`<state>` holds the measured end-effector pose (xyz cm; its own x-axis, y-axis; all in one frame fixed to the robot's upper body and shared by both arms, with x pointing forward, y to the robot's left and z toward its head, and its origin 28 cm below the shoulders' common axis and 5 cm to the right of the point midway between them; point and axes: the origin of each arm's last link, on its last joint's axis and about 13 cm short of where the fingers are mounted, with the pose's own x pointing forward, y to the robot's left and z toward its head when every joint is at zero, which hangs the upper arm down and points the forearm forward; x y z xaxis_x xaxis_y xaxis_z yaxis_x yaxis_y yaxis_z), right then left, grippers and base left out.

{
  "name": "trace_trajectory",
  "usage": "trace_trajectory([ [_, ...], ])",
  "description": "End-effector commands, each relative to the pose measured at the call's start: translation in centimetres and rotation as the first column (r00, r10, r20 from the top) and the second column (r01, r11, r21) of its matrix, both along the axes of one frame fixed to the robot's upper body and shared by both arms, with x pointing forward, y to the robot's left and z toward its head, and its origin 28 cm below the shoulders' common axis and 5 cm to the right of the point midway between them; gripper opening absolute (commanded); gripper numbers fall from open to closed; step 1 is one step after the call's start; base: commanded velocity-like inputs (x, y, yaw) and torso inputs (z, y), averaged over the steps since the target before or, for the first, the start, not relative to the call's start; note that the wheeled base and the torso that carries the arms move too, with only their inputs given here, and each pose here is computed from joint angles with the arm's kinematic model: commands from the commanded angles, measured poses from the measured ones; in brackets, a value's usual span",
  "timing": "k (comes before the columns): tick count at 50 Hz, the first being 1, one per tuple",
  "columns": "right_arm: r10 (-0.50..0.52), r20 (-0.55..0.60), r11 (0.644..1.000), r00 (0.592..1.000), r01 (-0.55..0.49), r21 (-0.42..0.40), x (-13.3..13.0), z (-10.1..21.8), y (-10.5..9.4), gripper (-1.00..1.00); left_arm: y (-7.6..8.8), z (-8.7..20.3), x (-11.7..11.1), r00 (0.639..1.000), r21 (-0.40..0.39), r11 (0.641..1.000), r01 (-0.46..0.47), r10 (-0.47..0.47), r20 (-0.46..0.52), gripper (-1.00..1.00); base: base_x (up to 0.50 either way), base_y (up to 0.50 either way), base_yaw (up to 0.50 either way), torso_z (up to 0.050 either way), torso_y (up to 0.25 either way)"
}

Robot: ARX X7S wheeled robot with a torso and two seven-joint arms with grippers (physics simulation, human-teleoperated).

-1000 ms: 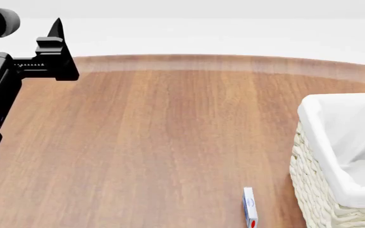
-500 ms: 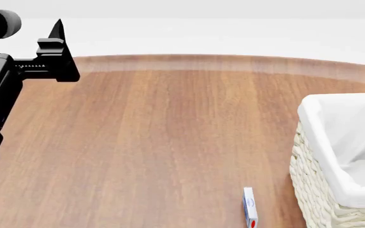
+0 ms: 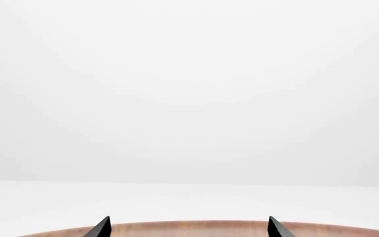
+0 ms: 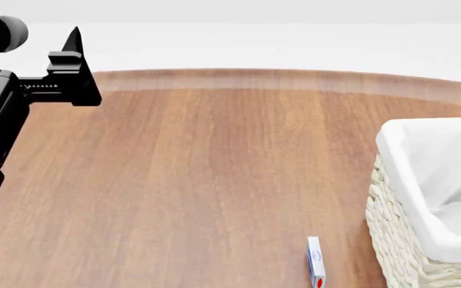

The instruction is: Pick up the alphabet soup and the cream cheese box, and put them in the basket.

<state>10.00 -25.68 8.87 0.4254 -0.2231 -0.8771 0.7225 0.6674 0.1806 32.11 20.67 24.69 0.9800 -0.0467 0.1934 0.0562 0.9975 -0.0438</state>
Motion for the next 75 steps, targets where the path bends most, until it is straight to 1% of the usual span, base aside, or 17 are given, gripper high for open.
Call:
trace_trajectory([
  [1,0.013,0.000,1.000,1.000,-0.013,0.019,0.4,-1.2,0.1,1.00,0.0,-0.2,-0.1,1.000,0.002,1.000,0.002,-0.002,-0.001,1.00,0.00,0.00,0.00,0.000,0.000],
  [3,0.022,-0.012,1.000,1.000,-0.022,0.007,0.5,-1.3,0.2,1.00,0.0,-0.1,0.0,1.000,0.001,1.000,0.001,-0.001,-0.002,1.00,0.00,0.00,0.00,0.000,0.000],
  [4,0.030,-0.014,1.000,0.999,-0.030,0.005,0.5,-1.3,0.2,-1.00,-0.1,-0.1,0.0,1.000,0.001,1.000,0.002,-0.002,-0.002,1.00,0.00,0.00,0.00,0.000,0.000],
  [24,0.043,0.025,0.999,0.999,-0.043,-0.025,1.1,0.0,0.3,-1.00,0.0,-0.2,0.0,1.000,0.002,1.000,0.001,-0.001,-0.005,1.00,0.00,0.00,0.00,-0.001,0.000],
  [29,0.101,0.132,0.989,0.986,-0.085,-0.120,2.8,5.6,0.7,-1.00,-0.1,0.0,-0.1,1.000,0.001,1.000,0.004,-0.004,-0.004,1.00,0.00,0.00,0.00,0.000,0.000],
  [39,0.197,0.213,0.955,0.957,-0.139,-0.261,5.0,13.2,2.0,-1.00,0.1,0.0,0.0,1.000,-0.005,1.000,0.006,-0.006,-0.007,1.00,0.00,0.00,0.00,0.000,0.000],
  [43,0.221,0.228,0.946,0.948,-0.151,-0.288,5.5,14.8,2.3,-1.00,0.1,0.0,0.0,1.000,-0.008,1.000,0.005,-0.005,-0.008,1.00,0.00,0.00,0.00,0.000,0.000],
  [55,0.237,0.238,0.938,0.942,-0.158,-0.308,6.1,15.0,2.3,-1.00,0.2,-0.2,0.2,1.000,-0.007,1.000,0.002,-0.002,-0.012,1.00,0.00,0.00,0.00,0.000,0.000],
  [58,0.245,0.256,0.927,0.935,-0.148,-0.344,6.3,15.6,2.4,-1.00,0.1,-0.2,0.2,1.000,-0.006,1.000,0.003,-0.003,-0.013,1.00,0.00,0.00,0.00,0.000,0.000],
  [61,0.265,0.303,0.887,0.916,-0.108,-0.449,7.0,17.4,2.7,-1.00,0.0,-0.4,0.1,1.000,-0.003,1.000,0.004,-0.004,-0.014,1.00,0.00,0.00,0.00,0.000,0.000],
  [66,0.310,0.335,0.860,0.890,-0.112,-0.497,7.9,19.0,3.2,-1.00,0.1,-0.3,0.1,1.000,-0.003,1.000,0.002,-0.002,-0.013,1.00,0.00,0.00,0.00,0.000,0.000],
  [67,0.332,0.349,0.839,0.876,-0.106,-0.533,8.4,19.6,3.4,-1.00,0.0,-0.3,0.1,1.000,-0.002,1.000,0.002,-0.003,-0.013,1.00,0.00,0.00,0.00,0.000,0.000],
  [68,0.325,0.363,0.847,0.873,-0.098,-0.523,8.6,19.8,3.5,-1.00,0.0,-0.3,0.1,1.000,-0.003,1.000,0.003,-0.003,-0.013,1.00,0.00,0.00,0.00,0.000,0.000],
  [70,0.369,0.359,0.804,0.857,-0.101,-0.586,9.5,20.2,3.7,-1.00,0.0,-0.3,0.1,1.000,-0.003,1.000,0.005,-0.005,-0.015,1.00,0.00,0.00,0.00,0.000,0.000],
  [71,0.389,0.372,0.802,0.843,-0.111,-0.587,9.9,20.1,3.8,-1.00,-0.1,-0.4,0.1,1.000,-0.003,1.000,0.005,-0.005,-0.015,1.00,0.00,0.00,0.00,0.000,0.000],
  [72,0.452,0.371,0.761,0.811,-0.134,-0.635,10.3,20.0,4.0,-1.00,-0.1,-0.4,0.1,1.000,-0.002,1.000,0.007,-0.007,-0.016,1.00,0.00,0.00,0.00,0.000,0.000],
  [75,0.463,0.385,0.771,0.798,-0.148,-0.620,11.6,19.5,4.2,-1.00,-0.1,-0.5,0.2,1.000,0.001,1.000,0.006,-0.006,-0.017,1.00,0.00,0.00,0.00,0.000,0.000],
])
